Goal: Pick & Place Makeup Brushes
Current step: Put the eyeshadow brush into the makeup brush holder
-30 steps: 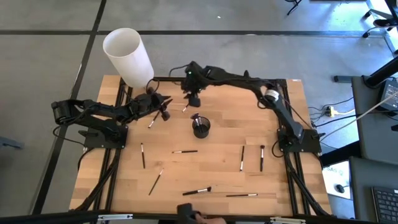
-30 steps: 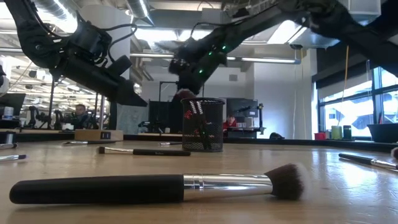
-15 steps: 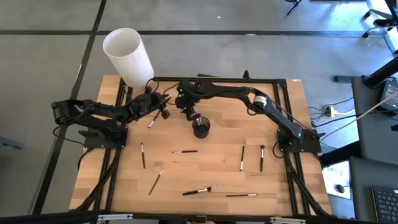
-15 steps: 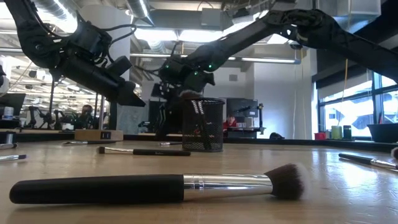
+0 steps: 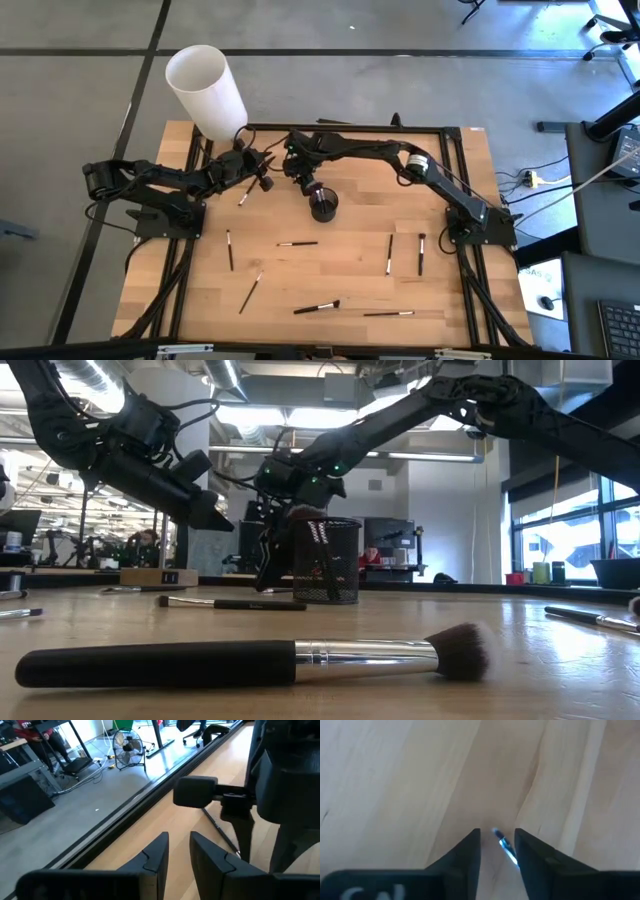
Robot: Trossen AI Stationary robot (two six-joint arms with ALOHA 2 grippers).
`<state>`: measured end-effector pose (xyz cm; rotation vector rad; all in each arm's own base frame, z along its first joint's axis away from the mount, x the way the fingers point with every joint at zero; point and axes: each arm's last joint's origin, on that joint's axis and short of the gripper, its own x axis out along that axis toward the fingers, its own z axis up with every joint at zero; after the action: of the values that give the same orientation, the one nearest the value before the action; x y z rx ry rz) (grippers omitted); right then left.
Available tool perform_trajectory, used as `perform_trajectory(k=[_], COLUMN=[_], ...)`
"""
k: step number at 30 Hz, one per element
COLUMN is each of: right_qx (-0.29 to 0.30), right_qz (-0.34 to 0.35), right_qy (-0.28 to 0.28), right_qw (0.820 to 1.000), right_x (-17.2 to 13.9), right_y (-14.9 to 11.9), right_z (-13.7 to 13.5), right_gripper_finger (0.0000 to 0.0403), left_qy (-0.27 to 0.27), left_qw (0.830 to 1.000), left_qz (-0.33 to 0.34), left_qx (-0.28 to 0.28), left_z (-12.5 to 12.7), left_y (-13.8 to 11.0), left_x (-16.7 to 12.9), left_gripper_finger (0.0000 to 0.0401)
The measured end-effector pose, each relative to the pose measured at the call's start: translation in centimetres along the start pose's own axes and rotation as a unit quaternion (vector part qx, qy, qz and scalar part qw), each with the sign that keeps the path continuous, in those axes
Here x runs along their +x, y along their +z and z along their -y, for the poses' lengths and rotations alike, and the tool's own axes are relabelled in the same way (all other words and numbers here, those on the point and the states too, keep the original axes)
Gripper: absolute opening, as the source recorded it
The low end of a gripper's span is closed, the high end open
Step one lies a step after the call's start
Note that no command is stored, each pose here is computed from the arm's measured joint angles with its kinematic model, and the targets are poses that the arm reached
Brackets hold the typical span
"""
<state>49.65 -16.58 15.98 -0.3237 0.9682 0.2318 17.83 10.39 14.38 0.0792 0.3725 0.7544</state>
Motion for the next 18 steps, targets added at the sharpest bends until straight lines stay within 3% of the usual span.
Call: perform_trajectory(k=[10, 18], right_qx=[0.001, 0.017], right_qz=[-0.002, -0.007], right_qy=[0.006, -0.005], right_qw=[1.000, 1.000], right_x=[0.58, 0.25], right_y=[-0.28, -0.02], right_z=[-0.08, 0.12], right_gripper_finger=[0.0011, 0.0003], left_qy=[-0.001, 0.000], left_qw=[1.000, 1.000], left_qz=[0.000, 0.000], left_qx=[0.000, 0.000], left_z=[0.01, 0.00], left_y=[0.01, 0.00], left_x=[0.00, 0.00], left_gripper_finger=[0.0075, 0.0075])
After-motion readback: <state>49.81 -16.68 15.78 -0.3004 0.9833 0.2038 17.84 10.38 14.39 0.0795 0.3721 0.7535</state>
